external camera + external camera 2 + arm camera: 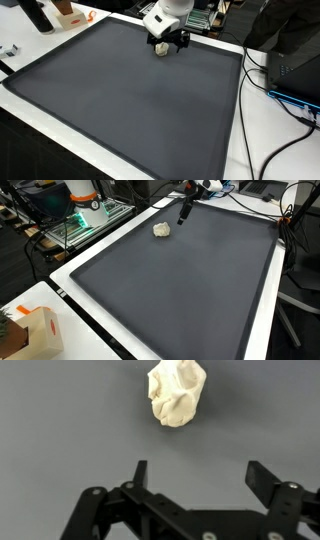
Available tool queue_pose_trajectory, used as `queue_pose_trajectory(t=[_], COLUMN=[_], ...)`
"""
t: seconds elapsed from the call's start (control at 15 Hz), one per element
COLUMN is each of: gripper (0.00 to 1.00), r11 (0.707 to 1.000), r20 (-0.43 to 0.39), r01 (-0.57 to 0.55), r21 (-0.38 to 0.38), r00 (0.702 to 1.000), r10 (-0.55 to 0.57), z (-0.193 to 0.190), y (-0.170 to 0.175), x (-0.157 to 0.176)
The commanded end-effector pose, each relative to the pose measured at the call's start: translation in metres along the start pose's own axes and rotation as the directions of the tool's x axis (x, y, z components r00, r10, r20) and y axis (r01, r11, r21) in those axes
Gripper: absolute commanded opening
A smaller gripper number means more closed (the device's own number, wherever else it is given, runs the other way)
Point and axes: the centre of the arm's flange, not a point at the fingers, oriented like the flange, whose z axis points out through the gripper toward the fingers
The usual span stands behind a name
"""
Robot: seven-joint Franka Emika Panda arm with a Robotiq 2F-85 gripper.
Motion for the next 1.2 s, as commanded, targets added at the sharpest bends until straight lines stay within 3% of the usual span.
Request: queue_pose_trajectory(t=[0.0, 0.27, 0.53, 0.8, 1.13], gripper=[1.00, 1.00, 1.00, 1.00, 1.00], r11=[0.980, 0.917, 0.814, 0.678, 0.466], r20=[-0.013, 0.012, 0.056, 0.123, 0.228], r01=[-0.167, -0.343, -0.509, -0.652, -0.788], r21=[0.105, 0.204, 0.282, 0.341, 0.401], r00=[0.985, 0.938, 0.855, 0.745, 0.579], r10=[0.169, 0.348, 0.515, 0.655, 0.783], z=[0.005, 0.013, 0.021, 0.032, 0.046], y=[0.028, 0.063, 0.094, 0.115, 0.128], x=[-0.013, -0.030, -0.055, -0.083, -0.114])
